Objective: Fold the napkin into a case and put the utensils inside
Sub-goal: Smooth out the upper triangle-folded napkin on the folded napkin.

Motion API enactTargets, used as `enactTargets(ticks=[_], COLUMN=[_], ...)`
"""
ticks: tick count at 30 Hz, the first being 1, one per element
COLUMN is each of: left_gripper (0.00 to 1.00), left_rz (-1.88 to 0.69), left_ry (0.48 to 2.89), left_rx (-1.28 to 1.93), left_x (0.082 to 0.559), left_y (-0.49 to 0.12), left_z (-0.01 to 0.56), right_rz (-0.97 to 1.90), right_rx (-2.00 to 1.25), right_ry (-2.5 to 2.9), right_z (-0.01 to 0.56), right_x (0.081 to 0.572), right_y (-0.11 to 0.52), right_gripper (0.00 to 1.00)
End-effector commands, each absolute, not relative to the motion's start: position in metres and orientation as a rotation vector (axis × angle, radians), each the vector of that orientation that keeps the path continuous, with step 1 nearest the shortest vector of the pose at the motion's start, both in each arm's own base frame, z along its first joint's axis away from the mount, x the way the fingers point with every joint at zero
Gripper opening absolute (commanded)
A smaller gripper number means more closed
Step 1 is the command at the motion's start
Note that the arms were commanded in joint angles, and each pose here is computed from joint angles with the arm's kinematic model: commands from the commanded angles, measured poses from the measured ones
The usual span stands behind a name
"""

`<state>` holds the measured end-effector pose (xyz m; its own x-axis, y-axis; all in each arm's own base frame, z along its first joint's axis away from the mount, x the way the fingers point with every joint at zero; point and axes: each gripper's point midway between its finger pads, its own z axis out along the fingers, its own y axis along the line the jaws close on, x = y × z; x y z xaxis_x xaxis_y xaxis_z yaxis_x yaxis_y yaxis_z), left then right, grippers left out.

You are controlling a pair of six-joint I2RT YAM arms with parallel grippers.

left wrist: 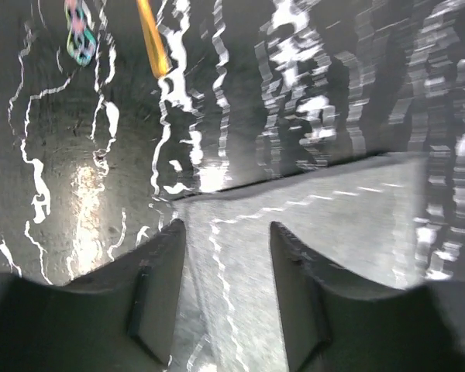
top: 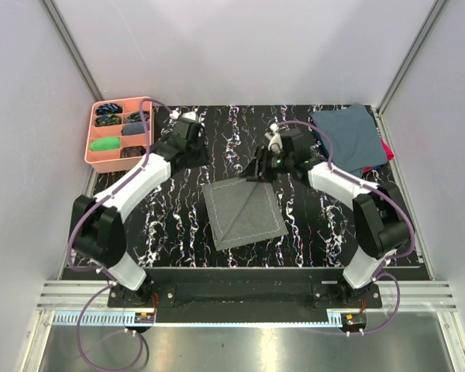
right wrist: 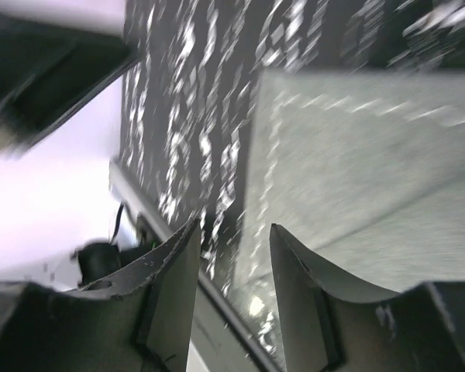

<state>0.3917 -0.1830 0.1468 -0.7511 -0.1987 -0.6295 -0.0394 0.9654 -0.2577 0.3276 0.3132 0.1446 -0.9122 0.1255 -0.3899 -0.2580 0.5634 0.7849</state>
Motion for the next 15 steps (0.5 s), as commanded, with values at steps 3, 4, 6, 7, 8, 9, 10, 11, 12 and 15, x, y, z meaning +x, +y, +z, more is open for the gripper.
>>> enactTargets(ticks=[3, 4, 6, 7, 8, 9, 10, 11, 12, 15], left_gripper=[0.17, 0.13, 0.10, 0.08, 0.07, 0.06, 0.05, 0.04, 0.03, 0.02], left_rz=[-0.635, -0.698, -0.725, -0.750, -0.744, -0.739, -0.746, -0.739, -0.746, -0.748], left_ry=[2.423, 2.392, 2.422, 2.397, 2.415, 2.421, 2.426, 2.454, 2.467, 2.505], left_rx=[-0.093, -0.060, -0.067, -0.047, -0.040, -0.030, -0.013, -0.015, -0.013, -0.012], left_x=[0.330, 0.320, 0.301, 0.296, 0.289, 0.286, 0.282, 0.276, 0.272, 0.258], left_y=[-0.234, -0.247, -0.250, -0.256, -0.255, -0.256, -0.260, -0.258, -0.259, -0.256], left_z=[0.150, 0.155, 0.136, 0.139, 0.129, 0.123, 0.118, 0.106, 0.100, 0.079], right_rz=[1.188, 1.190, 1.186, 1.190, 1.201, 1.221, 1.231, 1.234, 1.232, 1.257], right_rx=[-0.010, -0.004, 0.006, 0.006, 0.005, 0.007, 0.012, 0.012, 0.016, 0.026], right_ry=[2.405, 2.404, 2.405, 2.414, 2.422, 2.433, 2.443, 2.452, 2.457, 2.461], right_z=[0.135, 0.134, 0.128, 0.125, 0.118, 0.115, 0.111, 0.102, 0.098, 0.085], right_x=[0.381, 0.387, 0.401, 0.403, 0.408, 0.409, 0.410, 0.413, 0.414, 0.420], right_y=[0.282, 0.282, 0.282, 0.283, 0.287, 0.288, 0.289, 0.291, 0.290, 0.284], right_gripper=[0.45, 0.43, 0.37, 0.35, 0.32, 0.31, 0.30, 0.29, 0.28, 0.26])
